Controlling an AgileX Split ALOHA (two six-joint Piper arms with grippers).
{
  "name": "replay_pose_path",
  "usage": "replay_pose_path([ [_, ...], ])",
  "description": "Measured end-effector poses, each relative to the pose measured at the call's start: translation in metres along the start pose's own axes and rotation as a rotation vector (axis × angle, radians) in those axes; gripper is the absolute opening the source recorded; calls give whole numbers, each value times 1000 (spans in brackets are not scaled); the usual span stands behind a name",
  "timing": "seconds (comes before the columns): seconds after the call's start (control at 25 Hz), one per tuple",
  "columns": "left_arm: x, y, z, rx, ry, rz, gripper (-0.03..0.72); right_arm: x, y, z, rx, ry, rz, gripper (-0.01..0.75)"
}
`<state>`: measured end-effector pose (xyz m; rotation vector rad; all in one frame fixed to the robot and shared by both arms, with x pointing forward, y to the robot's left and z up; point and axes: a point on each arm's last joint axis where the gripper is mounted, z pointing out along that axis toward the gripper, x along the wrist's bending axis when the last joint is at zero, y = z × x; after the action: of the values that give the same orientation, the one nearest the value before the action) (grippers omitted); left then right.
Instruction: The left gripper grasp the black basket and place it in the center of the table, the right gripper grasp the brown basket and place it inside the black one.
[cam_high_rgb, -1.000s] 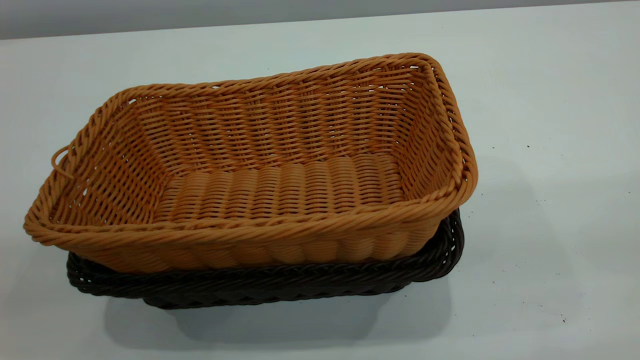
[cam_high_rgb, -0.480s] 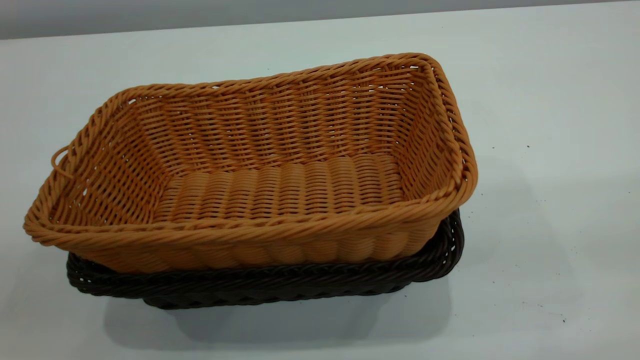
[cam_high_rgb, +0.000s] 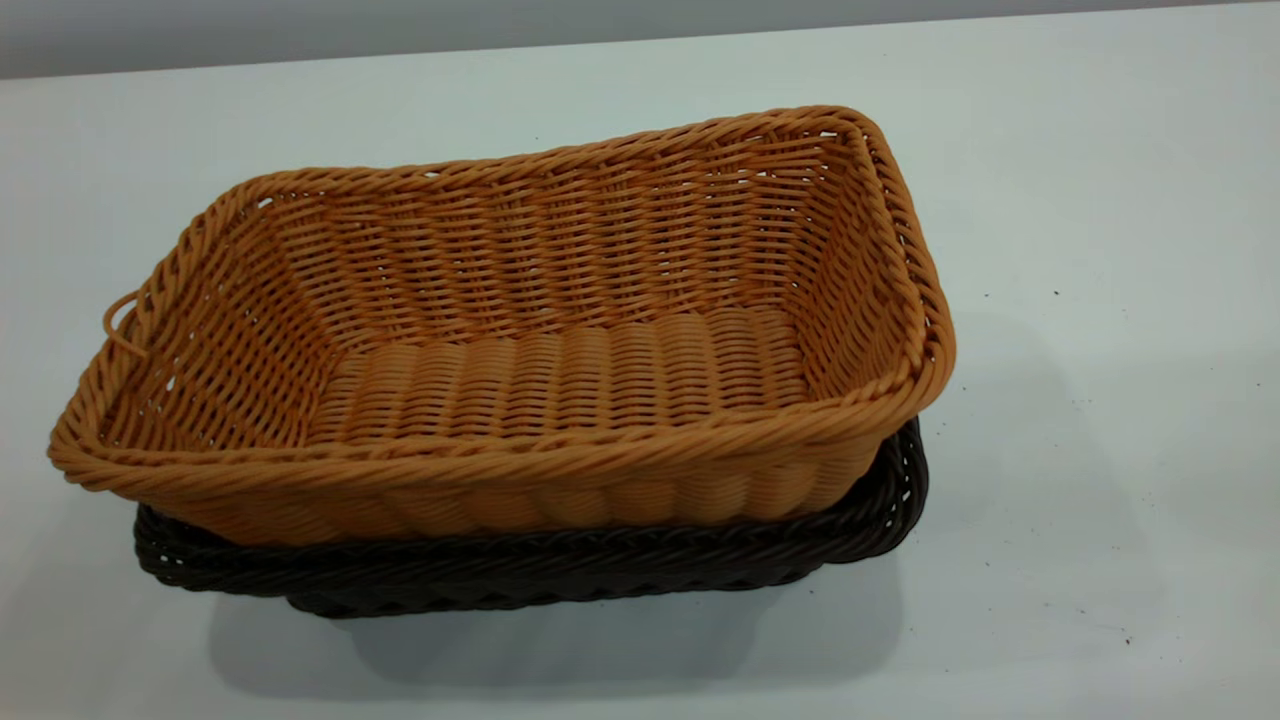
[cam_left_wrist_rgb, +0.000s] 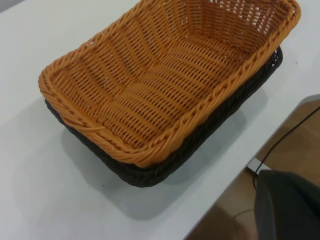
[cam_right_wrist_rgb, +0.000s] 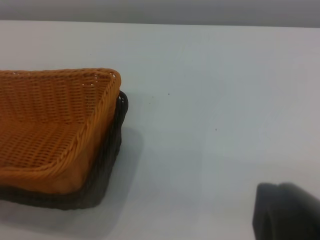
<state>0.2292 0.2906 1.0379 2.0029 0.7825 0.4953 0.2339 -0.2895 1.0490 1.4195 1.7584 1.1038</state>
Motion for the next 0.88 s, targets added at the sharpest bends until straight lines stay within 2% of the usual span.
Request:
replay_pose_path([
  [0.32, 0, 0, 0, -2, 3, 3, -1, 0, 0, 0, 1, -3, 1, 0],
  [0.56, 0, 1, 0, -3, 5, 3, -1, 0, 1, 1, -4, -108, 57, 0],
  [0.72, 0, 1, 1, 0, 58, -29, -1, 0, 1, 2, -8, -195, 104, 0],
  [0.88, 1, 2, 2, 5, 158, -89, -1, 1, 1, 3, -9, -215, 116, 0],
])
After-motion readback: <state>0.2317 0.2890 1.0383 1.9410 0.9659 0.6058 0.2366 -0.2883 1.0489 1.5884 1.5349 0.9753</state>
